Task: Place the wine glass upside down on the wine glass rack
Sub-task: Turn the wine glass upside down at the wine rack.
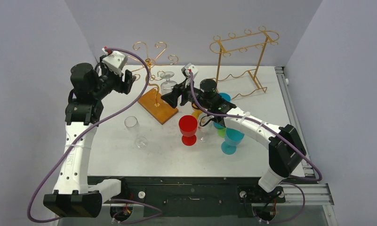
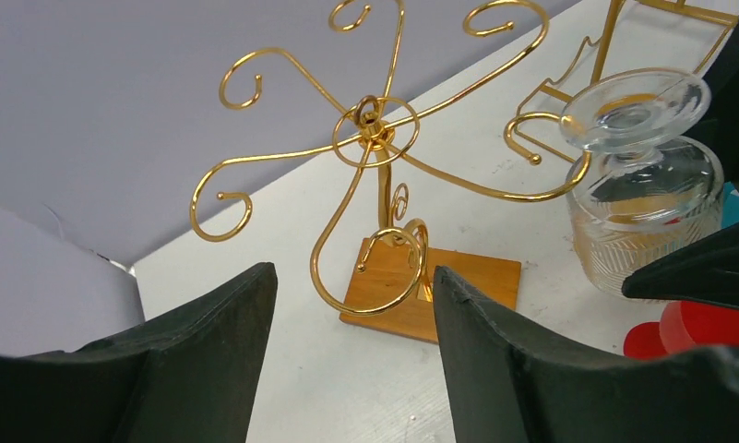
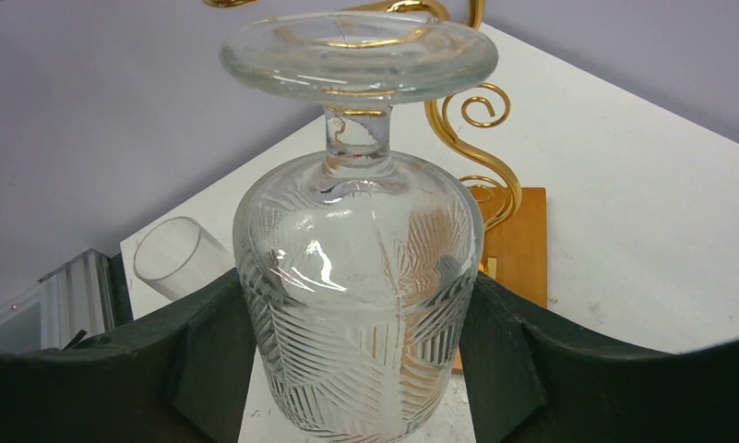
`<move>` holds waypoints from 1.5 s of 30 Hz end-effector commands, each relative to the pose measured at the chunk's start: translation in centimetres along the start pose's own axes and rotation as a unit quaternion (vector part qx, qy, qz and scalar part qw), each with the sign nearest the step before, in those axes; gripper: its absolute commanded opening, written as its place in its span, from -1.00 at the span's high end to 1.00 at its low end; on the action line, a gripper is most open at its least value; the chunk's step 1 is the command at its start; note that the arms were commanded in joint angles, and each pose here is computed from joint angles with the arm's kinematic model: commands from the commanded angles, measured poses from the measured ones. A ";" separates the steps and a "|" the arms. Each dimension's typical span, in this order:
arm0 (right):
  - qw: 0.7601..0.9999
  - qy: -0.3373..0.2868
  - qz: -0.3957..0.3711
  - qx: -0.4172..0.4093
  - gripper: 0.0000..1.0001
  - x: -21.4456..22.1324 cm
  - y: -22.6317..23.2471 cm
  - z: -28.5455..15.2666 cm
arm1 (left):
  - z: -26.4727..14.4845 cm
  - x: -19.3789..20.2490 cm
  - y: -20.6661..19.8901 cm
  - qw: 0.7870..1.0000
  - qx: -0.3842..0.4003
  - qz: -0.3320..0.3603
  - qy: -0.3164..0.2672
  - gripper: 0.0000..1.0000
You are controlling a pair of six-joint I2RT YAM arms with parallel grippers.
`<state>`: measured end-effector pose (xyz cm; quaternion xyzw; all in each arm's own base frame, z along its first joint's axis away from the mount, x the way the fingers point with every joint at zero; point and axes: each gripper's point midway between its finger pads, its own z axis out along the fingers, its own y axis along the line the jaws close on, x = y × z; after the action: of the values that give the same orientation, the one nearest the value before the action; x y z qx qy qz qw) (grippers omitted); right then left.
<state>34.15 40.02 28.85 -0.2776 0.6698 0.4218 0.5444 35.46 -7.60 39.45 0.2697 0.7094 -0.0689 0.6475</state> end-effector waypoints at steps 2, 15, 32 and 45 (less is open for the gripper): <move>0.995 -0.090 -0.029 -0.018 1.00 -6.4 0.5 0.1 | 0.3 -0.5 0.7 0.998 -0.009 -0.065 0.005 -0.18; 0.995 -0.090 -0.037 -0.018 1.00 -7.3 -1.0 1.8 | 1.8 1.4 1.0 0.998 -0.006 -0.052 0.024 -0.14; 0.996 -0.068 -0.047 -0.034 1.00 -6.8 -0.2 4.5 | 2.0 2.4 0.2 0.999 0.018 -0.030 0.031 0.04; 0.996 -0.058 -0.057 -0.024 1.00 -6.1 -0.6 5.3 | 2.6 2.9 -0.3 0.998 0.032 -0.030 0.039 0.11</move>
<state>38.79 42.87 27.96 -0.2933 0.6784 0.4091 0.5351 37.34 -7.77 35.46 0.2613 0.7487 -0.0993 0.6011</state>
